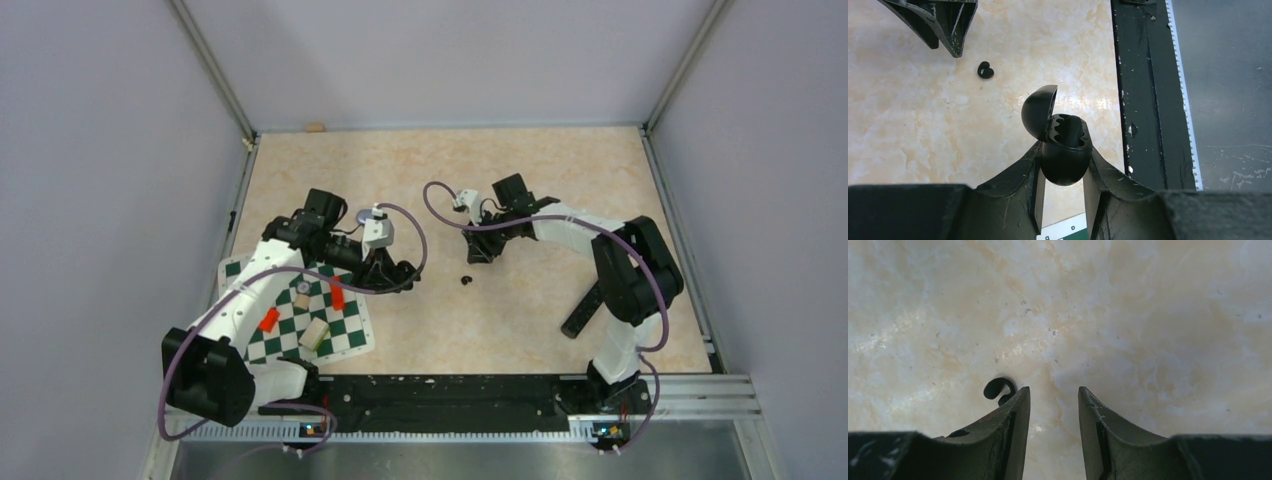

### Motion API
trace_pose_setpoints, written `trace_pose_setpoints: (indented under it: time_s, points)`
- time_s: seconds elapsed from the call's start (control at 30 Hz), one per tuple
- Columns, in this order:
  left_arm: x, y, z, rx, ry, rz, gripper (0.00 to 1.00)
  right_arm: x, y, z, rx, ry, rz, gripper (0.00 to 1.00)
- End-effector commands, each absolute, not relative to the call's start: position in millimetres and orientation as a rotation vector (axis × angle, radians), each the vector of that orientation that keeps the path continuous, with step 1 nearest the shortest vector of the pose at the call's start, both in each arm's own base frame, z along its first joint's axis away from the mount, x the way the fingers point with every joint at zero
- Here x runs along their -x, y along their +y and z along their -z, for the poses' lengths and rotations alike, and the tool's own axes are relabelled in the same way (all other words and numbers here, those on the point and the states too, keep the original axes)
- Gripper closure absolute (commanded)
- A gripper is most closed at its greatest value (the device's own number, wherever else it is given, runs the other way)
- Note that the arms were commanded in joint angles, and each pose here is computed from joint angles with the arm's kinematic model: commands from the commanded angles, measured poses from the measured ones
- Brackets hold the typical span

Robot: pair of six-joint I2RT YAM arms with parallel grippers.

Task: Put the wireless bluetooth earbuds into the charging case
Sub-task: Pick up the right earbud from the center of the board.

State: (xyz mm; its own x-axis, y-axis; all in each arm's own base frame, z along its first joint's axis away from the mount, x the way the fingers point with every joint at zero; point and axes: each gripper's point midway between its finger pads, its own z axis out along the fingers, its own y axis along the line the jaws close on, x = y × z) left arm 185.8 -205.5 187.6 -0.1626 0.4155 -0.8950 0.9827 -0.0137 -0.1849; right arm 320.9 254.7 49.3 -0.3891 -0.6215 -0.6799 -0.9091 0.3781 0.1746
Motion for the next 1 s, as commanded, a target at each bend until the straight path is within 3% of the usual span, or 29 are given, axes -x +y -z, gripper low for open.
trace_pose_setpoints:
  time_s: [0.0, 0.67, 0.97]
  points:
    - [-185, -207, -202, -1.449, 1.555, 1.167, 0.88, -331, 254, -49, 1.330, 2.121, -0.650, 0.60]
    - [-184, -202, -214, -1.392, 1.508, 1.198, 0.88, -295, 257, -21, 1.557, 2.150, -0.572, 0.67]
    - [-186, -199, -216, -1.376, 1.505, 1.197, 0.88, -270, 264, -21, 1.663, 2.146, -0.675, 0.76]
